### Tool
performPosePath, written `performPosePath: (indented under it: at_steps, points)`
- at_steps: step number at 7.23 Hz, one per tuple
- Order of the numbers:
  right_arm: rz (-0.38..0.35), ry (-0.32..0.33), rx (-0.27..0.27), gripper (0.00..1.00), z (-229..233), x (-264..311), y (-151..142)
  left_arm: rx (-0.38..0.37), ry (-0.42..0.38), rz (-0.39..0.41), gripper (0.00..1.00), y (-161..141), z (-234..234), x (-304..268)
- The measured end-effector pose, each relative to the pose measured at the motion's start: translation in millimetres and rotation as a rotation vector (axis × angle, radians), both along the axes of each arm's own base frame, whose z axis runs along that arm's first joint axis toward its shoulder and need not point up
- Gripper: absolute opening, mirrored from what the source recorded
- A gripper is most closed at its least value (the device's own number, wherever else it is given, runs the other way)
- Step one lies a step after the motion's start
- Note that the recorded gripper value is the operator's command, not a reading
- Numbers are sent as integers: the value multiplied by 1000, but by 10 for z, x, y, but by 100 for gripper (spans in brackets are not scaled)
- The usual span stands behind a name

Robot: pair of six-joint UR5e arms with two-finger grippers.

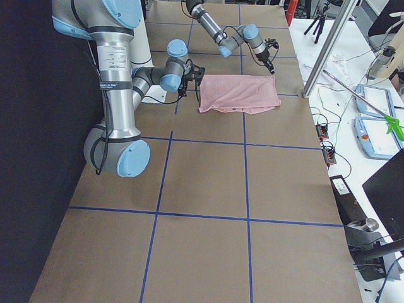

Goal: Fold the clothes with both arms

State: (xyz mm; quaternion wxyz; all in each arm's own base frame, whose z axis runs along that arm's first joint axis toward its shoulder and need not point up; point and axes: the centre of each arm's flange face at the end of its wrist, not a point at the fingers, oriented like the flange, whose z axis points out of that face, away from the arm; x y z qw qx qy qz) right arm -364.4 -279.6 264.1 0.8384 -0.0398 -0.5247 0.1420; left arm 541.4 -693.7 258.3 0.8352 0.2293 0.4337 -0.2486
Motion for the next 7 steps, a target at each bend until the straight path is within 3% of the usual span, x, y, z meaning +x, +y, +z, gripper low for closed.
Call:
performPosePath:
  at_steps: [2,3,5,7]
  points:
    - [20,20,-5,100,59,-36,-103,18,-26,55,100,22,-48,-27]
    - [36,37,-6,100,114,-87,-180,-7,-27,100,100,121,-84,-74]
    - [54,65,-1,100,217,-121,-300,-81,-3,141,100,585,-223,-365]
    - [53,85,21,100,293,-133,-390,-217,66,148,100,1316,-304,-634]
